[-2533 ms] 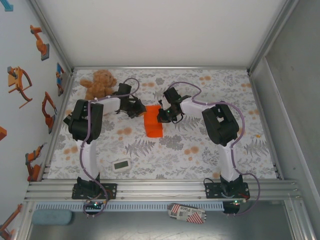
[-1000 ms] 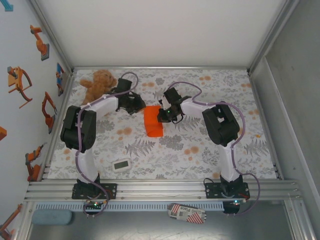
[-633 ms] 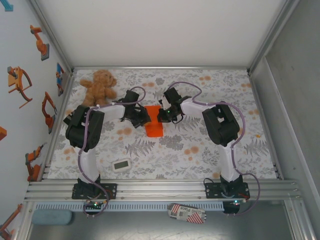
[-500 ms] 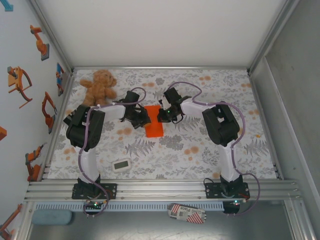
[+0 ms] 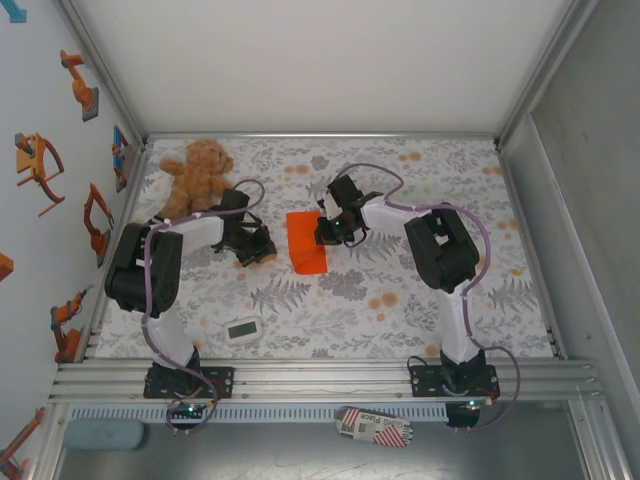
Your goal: Fold a paper plane with a square sheet of paper (pick it up from the middle)
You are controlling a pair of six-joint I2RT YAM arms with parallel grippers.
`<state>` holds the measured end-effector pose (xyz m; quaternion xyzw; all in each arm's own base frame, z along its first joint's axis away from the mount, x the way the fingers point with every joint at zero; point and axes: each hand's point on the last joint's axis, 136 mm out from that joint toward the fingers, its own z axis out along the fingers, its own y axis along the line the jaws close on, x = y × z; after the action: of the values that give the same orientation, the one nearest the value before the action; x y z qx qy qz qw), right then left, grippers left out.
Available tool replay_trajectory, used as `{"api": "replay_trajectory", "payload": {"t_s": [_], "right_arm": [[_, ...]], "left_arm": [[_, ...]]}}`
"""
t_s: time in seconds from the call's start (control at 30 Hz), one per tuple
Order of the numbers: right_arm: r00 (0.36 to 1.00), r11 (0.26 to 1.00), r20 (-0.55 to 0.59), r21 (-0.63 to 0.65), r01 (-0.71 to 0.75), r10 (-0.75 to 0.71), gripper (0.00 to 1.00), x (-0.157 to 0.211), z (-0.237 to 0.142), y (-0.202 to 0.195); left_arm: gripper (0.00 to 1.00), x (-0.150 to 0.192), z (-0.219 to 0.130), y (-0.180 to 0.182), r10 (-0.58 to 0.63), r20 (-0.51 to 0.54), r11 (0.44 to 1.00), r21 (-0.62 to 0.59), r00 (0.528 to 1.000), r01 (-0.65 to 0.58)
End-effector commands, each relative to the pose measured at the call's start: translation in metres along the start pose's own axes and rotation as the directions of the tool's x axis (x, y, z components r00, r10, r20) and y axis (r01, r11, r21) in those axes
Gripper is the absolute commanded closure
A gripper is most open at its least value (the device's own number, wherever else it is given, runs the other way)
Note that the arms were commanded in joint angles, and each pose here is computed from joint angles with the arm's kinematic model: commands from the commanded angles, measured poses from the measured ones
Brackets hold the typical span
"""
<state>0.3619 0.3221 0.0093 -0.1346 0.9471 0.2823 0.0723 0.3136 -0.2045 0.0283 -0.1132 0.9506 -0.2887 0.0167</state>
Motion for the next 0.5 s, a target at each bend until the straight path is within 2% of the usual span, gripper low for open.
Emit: {"api": "replay_trajectory", "payload": {"t_s": [0.0, 0.1, 0.2, 0.3, 0.47], "right_arm": [[0.950, 0.922, -0.254, 0.380, -0.076, 0.183, 1.00, 0.098, 0.029, -0.107], [0.949, 0.921, -0.254, 0.381, -0.079, 0.186, 1.00, 0.098, 0.029, -0.108], [0.949, 0.920, -0.254, 0.384, -0.081, 0.189, 1.00, 0.098, 0.030, -0.109], [0.948, 0.920, -0.256, 0.383, -0.078, 0.187, 1.00, 0.099, 0.030, -0.109], [0.949, 0.918, -0.255, 0.388, -0.077, 0.188, 1.00, 0.099, 0.029, -0.109]], "left_arm": [[0.95, 0.004, -0.010, -0.046, 0.059, 0.011, 0.994, 0.091, 0.998, -0.060], [0.95, 0.003, 0.007, -0.069, 0.079, 0.005, 0.989, 0.121, 0.997, -0.079], [0.95, 0.004, 0.032, -0.075, 0.069, -0.035, 0.990, 0.124, 0.997, -0.065], [0.96, 0.004, 0.046, -0.068, 0.058, -0.058, 0.993, 0.101, 0.997, -0.052], [0.96, 0.023, 0.056, -0.034, 0.031, -0.110, 0.999, 0.036, 0.993, -0.027]]}}
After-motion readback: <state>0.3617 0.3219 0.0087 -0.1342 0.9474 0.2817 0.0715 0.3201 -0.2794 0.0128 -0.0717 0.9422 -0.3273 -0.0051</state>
